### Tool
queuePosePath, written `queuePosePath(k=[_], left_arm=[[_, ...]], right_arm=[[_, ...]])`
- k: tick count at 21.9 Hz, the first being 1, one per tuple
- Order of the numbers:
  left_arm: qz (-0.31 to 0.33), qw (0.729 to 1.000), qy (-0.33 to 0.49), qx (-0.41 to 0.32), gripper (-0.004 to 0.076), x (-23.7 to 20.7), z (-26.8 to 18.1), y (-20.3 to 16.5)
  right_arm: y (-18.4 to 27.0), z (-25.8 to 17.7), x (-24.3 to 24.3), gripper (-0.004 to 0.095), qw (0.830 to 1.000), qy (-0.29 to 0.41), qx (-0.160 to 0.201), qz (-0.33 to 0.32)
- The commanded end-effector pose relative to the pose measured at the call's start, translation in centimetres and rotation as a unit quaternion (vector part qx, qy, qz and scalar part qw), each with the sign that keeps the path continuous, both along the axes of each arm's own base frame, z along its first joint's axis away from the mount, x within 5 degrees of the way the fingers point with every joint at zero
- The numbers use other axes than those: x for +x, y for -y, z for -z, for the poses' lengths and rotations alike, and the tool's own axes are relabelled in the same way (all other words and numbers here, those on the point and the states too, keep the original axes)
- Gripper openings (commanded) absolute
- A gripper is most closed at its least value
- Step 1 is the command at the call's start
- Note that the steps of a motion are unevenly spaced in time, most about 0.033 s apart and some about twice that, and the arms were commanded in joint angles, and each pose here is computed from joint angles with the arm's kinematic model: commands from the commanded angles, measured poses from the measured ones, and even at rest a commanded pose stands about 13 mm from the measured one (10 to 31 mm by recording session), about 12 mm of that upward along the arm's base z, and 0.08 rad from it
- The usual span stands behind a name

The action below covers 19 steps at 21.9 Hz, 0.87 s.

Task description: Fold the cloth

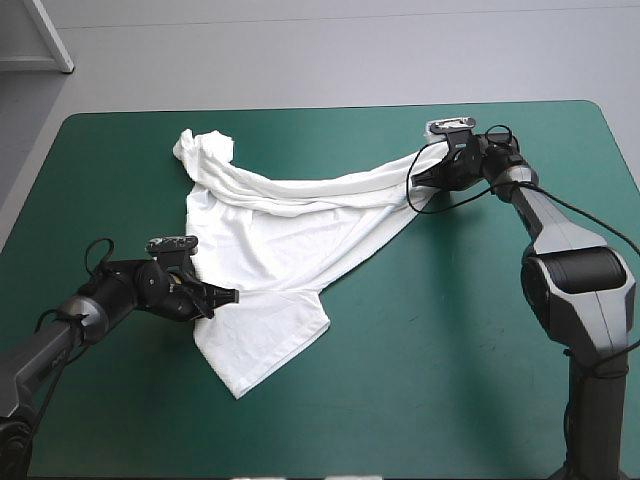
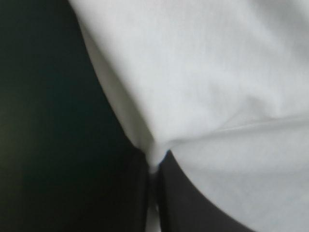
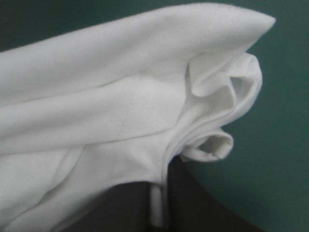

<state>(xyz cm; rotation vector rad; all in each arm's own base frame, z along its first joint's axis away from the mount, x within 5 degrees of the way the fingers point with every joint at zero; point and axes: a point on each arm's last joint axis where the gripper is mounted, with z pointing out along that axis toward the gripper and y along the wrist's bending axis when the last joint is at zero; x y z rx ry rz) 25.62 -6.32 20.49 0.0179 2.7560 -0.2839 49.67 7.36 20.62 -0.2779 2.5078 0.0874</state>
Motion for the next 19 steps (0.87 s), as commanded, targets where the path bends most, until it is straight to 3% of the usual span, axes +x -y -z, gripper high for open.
queuePosePath(k=[1,7,11,15,19], left_arm=[[0.005,1.000,-0.005,-0.003,-0.0008,-0.2,-0.3,0.3],[0.022,0.998,0.048,0.013,-0.0008,-0.3,-4.2,0.0],[0.034,0.987,0.145,0.064,-0.0008,-1.8,-13.4,-1.3],[0.017,0.961,0.247,0.126,-0.0008,-5.6,-24.7,-3.4],[0.006,0.908,0.395,0.137,-0.0008,-11.9,-36.2,-5.1]], right_arm=[[0.7,-4.3,-0.5,-0.0019,0.999,0.048,-0.015,-0.001],[1.0,-9.5,-3.3,-0.0019,1.000,0.028,-0.012,0.002],[1.7,-18.1,-8.9,-0.0019,0.998,0.066,0.005,0.012],[2.9,-28.0,-17.8,-0.0019,0.983,0.175,0.042,0.032],[5.0,-36.1,-30.0,-0.0019,0.941,0.331,0.052,0.050]])
